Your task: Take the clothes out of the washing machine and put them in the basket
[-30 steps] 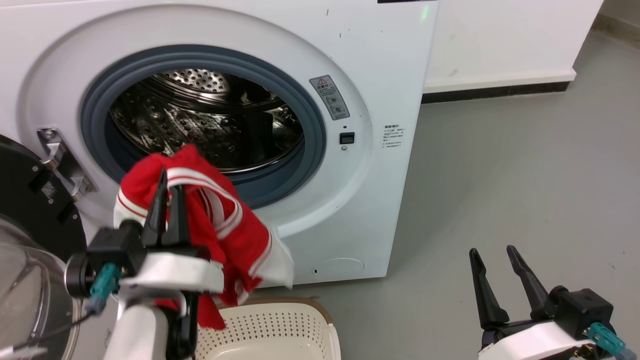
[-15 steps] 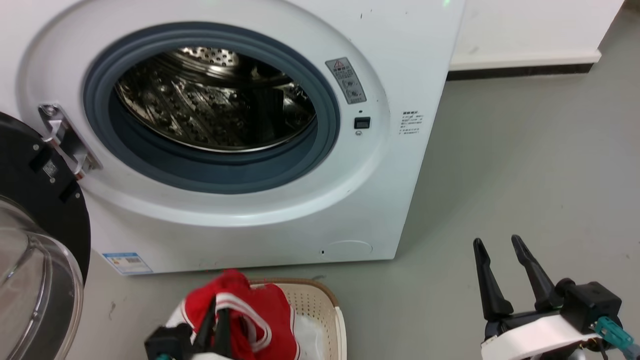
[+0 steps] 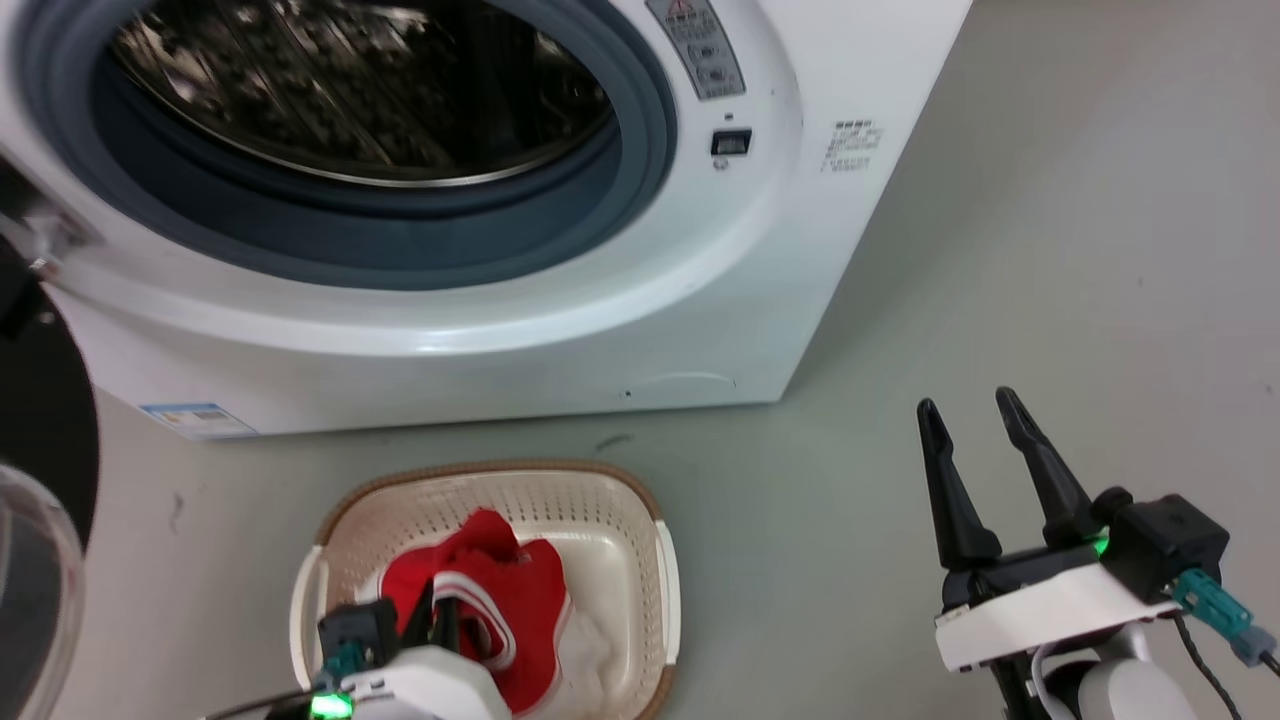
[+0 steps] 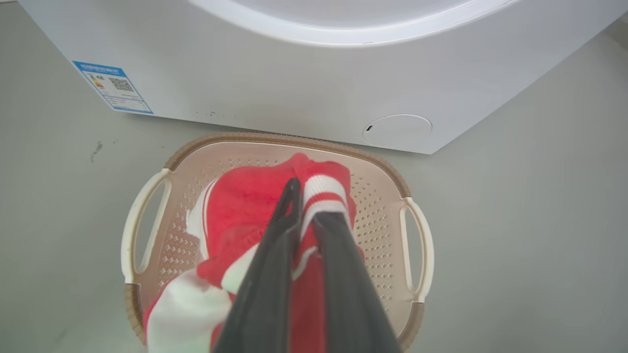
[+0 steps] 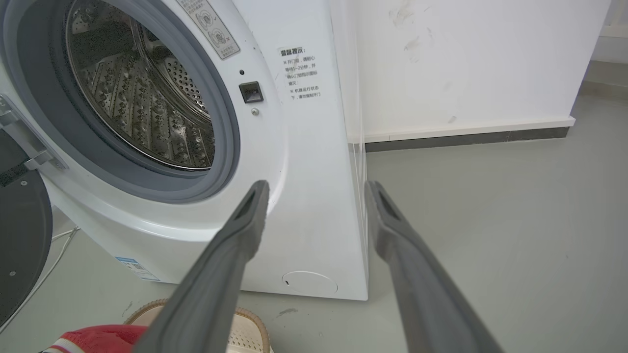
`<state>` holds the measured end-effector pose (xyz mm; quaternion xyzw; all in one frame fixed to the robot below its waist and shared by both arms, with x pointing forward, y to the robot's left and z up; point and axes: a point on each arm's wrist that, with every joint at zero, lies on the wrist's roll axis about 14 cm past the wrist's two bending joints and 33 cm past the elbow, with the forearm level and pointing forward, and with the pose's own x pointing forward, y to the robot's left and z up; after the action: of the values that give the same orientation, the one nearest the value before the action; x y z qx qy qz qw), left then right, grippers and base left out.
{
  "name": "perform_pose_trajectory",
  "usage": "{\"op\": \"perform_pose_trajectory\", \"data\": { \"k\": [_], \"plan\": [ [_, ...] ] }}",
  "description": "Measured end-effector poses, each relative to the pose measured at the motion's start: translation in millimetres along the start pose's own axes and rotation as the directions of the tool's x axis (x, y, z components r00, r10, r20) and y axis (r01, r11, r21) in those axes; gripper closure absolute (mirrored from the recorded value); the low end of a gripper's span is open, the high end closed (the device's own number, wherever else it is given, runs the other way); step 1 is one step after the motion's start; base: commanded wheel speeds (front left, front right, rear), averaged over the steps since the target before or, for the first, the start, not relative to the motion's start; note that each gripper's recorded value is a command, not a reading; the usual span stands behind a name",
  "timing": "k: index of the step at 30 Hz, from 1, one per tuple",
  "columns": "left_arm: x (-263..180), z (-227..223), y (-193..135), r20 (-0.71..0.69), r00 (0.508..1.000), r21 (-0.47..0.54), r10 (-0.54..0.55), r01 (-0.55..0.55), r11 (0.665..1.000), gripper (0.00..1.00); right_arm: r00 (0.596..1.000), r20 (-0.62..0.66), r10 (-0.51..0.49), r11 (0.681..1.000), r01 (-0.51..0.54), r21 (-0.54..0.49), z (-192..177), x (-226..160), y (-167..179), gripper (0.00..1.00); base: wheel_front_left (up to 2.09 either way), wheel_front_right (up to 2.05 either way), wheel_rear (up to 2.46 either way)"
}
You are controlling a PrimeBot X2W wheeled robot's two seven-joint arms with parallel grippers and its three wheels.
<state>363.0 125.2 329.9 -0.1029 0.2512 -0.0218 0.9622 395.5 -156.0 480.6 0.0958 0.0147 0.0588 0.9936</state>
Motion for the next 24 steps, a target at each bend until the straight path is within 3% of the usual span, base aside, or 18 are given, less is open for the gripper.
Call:
{"op": "perform_pose_trajectory", "data": {
  "k": [9,18,24],
  "plan": [
    [65,-40,14,-0.166,0.985,0.005,0.048,-0.048,0.999,1.00,0.996,-0.082,-0.027,1.000,0.028,0.005,-41,29,-17,0.00,0.00,0.00,0.00],
    [71,-123,39,-0.418,0.899,0.024,0.131,-0.133,0.991,1.00,0.985,-0.164,-0.062,0.998,0.064,0.007,-81,41,-34,0.00,0.00,0.00,0.00],
    [65,-153,43,-0.512,0.846,0.035,0.150,-0.154,0.987,1.00,0.976,-0.202,-0.085,0.996,0.086,-0.002,-97,40,-44,0.00,0.00,0.00,0.00]
  ]
}}
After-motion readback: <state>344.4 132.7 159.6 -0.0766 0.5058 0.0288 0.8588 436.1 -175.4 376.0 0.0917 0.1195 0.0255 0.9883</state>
